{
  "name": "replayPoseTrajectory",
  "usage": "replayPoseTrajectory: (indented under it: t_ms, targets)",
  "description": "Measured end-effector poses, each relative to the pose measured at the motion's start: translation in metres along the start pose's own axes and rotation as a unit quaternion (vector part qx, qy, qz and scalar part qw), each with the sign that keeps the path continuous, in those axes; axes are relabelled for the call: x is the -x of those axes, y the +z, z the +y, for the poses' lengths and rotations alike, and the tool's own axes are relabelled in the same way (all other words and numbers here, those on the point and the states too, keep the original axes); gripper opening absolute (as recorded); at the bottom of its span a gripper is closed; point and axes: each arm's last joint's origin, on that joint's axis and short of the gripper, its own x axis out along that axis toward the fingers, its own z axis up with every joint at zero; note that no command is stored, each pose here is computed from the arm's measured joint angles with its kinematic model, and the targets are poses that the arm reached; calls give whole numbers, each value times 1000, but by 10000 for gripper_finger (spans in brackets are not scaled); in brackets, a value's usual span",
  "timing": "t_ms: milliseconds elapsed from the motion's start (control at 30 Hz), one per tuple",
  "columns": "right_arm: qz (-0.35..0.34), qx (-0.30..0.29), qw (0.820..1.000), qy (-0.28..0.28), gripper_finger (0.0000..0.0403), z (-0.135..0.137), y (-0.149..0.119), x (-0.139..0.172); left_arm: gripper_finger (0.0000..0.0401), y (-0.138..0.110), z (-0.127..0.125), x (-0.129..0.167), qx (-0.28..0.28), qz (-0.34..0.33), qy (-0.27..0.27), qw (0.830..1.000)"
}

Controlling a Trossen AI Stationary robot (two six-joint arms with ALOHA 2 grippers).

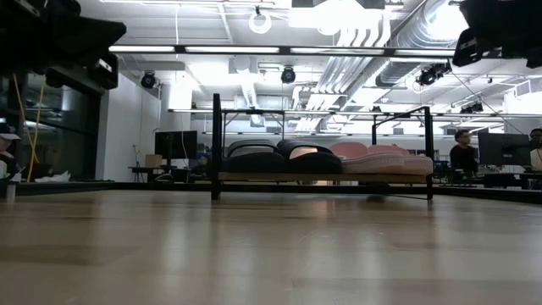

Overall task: Pick and place slides into the shelf
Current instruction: Return to Home Position

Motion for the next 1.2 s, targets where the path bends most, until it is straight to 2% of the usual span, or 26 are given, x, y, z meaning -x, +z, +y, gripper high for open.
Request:
replayPoseTrajectory:
  t_ms: [100,200,400,1200]
  targets:
    - [40,10,999,6,0,1,-8,0,0,-8,1,0,-9,40,6,999]
    - [70,-6,998,8,0,2,-13,1,1,-14,2,1,-19,71,10,997]
    - [119,-23,992,20,0,4,-23,3,1,-13,2,1,-30,70,10,997]
    - [122,-28,992,19,0,4,-23,3,1,-14,3,1,-30,70,26,997]
